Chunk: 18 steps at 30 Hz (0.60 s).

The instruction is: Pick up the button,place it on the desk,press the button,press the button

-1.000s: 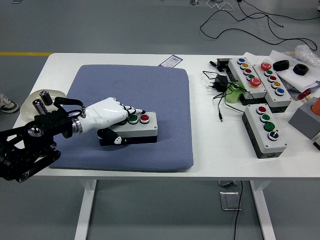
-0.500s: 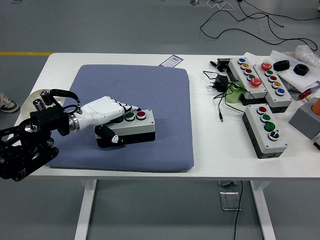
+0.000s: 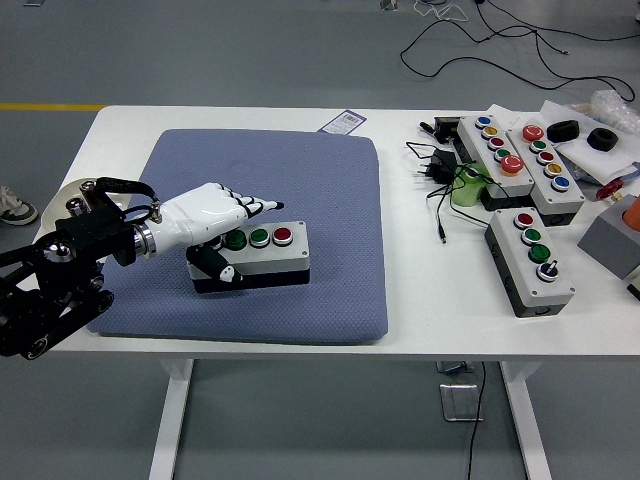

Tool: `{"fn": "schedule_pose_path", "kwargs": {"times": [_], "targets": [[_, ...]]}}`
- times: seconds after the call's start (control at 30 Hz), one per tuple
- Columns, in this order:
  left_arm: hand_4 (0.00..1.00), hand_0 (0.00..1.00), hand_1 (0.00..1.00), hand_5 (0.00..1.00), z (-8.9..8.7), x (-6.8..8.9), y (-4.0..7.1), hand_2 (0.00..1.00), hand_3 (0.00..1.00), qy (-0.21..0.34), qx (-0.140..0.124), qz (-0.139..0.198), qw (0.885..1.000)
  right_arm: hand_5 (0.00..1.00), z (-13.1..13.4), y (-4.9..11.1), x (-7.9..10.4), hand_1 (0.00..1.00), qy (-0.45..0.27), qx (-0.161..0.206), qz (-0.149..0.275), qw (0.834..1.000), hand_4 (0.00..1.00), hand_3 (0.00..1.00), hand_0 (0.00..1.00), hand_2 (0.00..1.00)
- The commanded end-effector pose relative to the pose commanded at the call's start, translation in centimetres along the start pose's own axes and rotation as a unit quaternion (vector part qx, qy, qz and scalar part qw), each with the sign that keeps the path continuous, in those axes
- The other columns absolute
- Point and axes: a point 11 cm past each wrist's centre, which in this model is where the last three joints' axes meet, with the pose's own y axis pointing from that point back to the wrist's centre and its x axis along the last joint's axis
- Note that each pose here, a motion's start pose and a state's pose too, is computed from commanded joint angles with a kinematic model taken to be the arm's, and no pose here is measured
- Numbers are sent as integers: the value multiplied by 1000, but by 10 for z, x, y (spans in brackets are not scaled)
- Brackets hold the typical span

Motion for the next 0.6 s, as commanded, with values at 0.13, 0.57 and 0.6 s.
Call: {"fn": "schedule_pose_path", "kwargs": {"times": [0.13,0.57,0.6], "targets": [[998,569,728,559,-6,-3,6,937,998,-15,7,-9,1000,185,-1,0,0,652,-1,1,-1,1000,334,645,679,701],[998,570,731,560,-15,0,13,939,998,-36,24,-2,999,185,-1,0,-1,652,-2,0,-1,1000,334,644,679,700],[998,570,731,560,-15,0,13,939,998,-34,24,-1,999,185,-1,0,-1,652,-2,1,-2,1000,334,644,679,700]]}}
